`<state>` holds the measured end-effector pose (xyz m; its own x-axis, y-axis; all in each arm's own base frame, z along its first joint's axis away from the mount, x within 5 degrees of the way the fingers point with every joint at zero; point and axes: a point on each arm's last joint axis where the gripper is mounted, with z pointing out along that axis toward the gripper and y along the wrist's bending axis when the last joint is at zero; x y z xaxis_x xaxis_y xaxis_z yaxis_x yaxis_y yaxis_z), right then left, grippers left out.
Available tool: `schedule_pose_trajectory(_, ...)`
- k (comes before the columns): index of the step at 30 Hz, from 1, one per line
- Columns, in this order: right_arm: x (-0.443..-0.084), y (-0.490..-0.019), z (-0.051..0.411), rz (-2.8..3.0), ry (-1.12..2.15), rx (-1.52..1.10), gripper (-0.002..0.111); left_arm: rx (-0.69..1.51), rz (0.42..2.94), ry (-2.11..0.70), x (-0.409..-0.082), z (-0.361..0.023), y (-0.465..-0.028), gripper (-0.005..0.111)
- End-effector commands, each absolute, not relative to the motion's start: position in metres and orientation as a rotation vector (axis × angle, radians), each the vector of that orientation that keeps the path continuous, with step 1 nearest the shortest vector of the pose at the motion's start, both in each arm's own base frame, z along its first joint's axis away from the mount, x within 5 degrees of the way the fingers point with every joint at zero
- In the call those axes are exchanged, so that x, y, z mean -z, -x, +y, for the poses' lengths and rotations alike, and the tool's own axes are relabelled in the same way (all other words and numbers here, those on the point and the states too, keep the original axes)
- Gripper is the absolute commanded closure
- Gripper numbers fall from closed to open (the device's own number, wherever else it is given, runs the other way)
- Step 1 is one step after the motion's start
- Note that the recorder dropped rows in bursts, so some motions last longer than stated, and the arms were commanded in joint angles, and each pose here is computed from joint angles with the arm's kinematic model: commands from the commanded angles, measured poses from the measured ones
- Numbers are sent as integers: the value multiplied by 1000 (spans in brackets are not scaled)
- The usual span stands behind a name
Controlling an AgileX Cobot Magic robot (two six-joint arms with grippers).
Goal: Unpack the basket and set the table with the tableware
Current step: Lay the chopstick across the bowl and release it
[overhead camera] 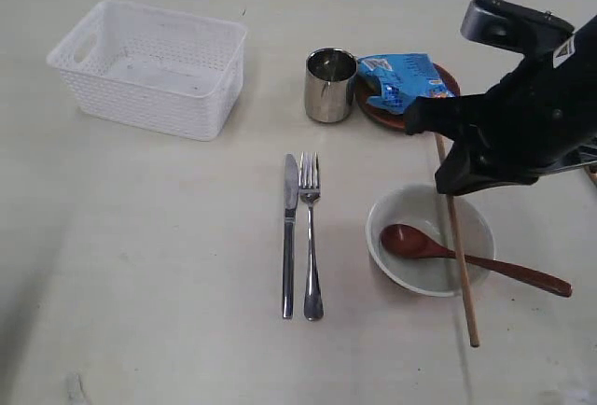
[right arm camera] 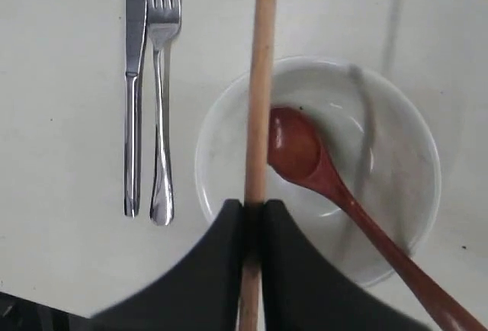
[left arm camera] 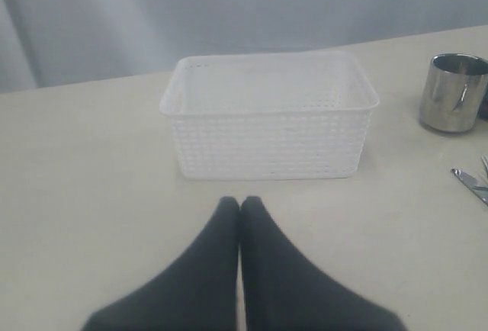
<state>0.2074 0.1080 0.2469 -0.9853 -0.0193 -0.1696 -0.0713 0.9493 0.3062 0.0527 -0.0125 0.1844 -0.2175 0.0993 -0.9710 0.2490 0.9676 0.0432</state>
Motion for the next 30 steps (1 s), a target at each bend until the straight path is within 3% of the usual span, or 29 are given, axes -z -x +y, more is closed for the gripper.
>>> schedule_pose_trajectory(1, -236, -214, 111, 2966, 84, -453, 109, 144, 1790, -264, -184, -13, -52, 107)
schedule_pose_trajectory(16, -190, -210, 110, 2980, 6, -476, 109, 144, 1790, -264, -184, -13, -52, 107)
schedule_pose_trajectory(30, -182, -206, 121, 2981, 158, -445, 109, 144, 1790, -264, -184, -13, -52, 107)
